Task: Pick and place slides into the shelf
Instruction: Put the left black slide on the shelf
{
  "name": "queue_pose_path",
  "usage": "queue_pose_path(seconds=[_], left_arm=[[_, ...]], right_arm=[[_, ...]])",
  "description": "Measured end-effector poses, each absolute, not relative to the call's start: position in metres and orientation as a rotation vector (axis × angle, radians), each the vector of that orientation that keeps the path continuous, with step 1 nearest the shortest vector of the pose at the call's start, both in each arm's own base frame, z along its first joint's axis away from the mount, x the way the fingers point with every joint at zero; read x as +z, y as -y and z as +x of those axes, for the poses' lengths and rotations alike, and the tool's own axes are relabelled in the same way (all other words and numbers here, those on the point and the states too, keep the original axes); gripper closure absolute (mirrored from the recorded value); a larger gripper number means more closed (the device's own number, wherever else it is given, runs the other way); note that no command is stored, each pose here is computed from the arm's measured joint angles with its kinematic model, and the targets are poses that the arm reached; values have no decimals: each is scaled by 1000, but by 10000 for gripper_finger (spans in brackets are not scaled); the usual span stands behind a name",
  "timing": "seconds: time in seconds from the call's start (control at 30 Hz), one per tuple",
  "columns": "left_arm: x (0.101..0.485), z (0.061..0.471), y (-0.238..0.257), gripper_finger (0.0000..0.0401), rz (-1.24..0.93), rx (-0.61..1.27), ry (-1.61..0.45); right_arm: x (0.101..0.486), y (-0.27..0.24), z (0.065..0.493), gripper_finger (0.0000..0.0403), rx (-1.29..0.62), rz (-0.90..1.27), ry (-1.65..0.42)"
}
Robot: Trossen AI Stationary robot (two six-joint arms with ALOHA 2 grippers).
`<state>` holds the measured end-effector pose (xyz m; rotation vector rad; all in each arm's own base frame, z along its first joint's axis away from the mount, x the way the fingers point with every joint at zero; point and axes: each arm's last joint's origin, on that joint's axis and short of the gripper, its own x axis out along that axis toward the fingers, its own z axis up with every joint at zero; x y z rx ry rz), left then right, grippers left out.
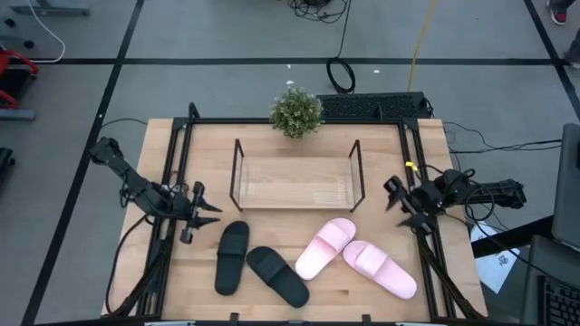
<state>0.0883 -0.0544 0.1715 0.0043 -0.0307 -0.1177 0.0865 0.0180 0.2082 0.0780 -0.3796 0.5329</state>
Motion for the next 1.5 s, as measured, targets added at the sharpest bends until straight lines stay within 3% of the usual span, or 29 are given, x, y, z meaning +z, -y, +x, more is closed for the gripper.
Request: queue_pose_path(seconds=[0.2, 0.37, 0.7, 1.17, 1.5], left_arm=[[190, 87, 50, 288, -146, -32, 186], [199, 84, 48, 288, -293, -41, 271], [204, 83, 47, 288, -251, -23, 318], [220, 78, 43, 288, -146, 23, 423], [283, 85, 47, 288, -63, 57, 290]], right_arm=[[212, -12, 89, 197, 280, 35, 443], [215, -10, 91, 197, 225, 34, 477], [207, -6, 104, 197, 34, 17, 373], [216, -6, 106, 197, 28, -26, 462], [290, -17, 116, 197, 189, -205, 519]])
